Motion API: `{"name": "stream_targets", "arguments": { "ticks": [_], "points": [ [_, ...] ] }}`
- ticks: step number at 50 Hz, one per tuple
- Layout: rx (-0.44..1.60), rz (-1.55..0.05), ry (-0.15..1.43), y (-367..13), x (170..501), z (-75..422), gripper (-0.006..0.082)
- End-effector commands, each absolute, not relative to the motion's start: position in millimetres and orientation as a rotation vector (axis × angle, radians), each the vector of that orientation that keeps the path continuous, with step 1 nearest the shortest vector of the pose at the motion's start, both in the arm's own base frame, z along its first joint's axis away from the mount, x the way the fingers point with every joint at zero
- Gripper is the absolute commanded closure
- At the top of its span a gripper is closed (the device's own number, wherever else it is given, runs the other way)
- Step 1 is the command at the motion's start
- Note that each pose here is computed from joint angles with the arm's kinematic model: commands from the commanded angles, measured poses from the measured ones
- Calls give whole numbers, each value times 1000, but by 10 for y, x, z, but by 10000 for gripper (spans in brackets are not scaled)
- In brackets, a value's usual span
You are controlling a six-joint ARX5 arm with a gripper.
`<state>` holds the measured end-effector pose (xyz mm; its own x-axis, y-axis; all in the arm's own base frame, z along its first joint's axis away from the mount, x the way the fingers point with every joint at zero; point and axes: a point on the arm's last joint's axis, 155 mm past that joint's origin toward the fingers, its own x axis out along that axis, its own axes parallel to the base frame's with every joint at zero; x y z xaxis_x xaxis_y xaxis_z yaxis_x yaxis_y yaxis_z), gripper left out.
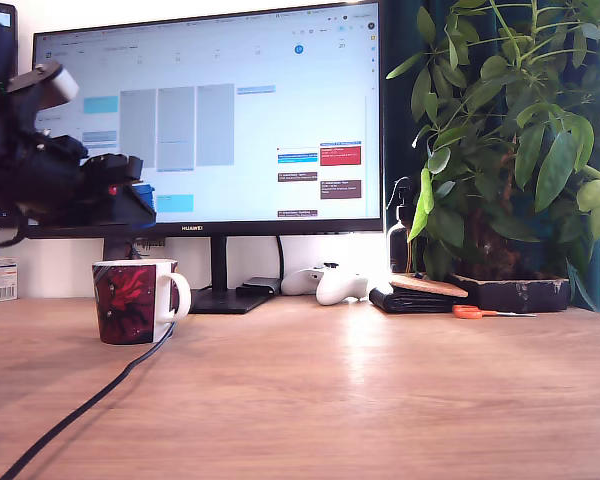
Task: Pick the blue coffee capsule and place it inside the red coffee cup
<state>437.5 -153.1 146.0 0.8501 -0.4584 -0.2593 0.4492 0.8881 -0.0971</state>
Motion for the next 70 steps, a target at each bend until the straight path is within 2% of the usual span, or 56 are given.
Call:
{"name": "stream_targets", "arguments": {
  "ticks": [1,19,43,46,49,53,57,59,70],
  "points": [
    [-29,-472,331,-1505,4430,1476,712],
    [-74,-432,548,-1380,4353,1167,712],
    [-75,-426,622,-1360,4258,1015,702],
    [-76,-425,638,-1355,4236,982,646],
    [-75,-423,662,-1347,4202,934,548],
    [-72,-423,679,-1342,4177,901,362],
    [-72,-422,675,-1342,4184,909,130],
    [-71,-422,673,-1343,4189,917,74],
    [-65,-429,637,-1366,4280,1065,62]
  ]
}}
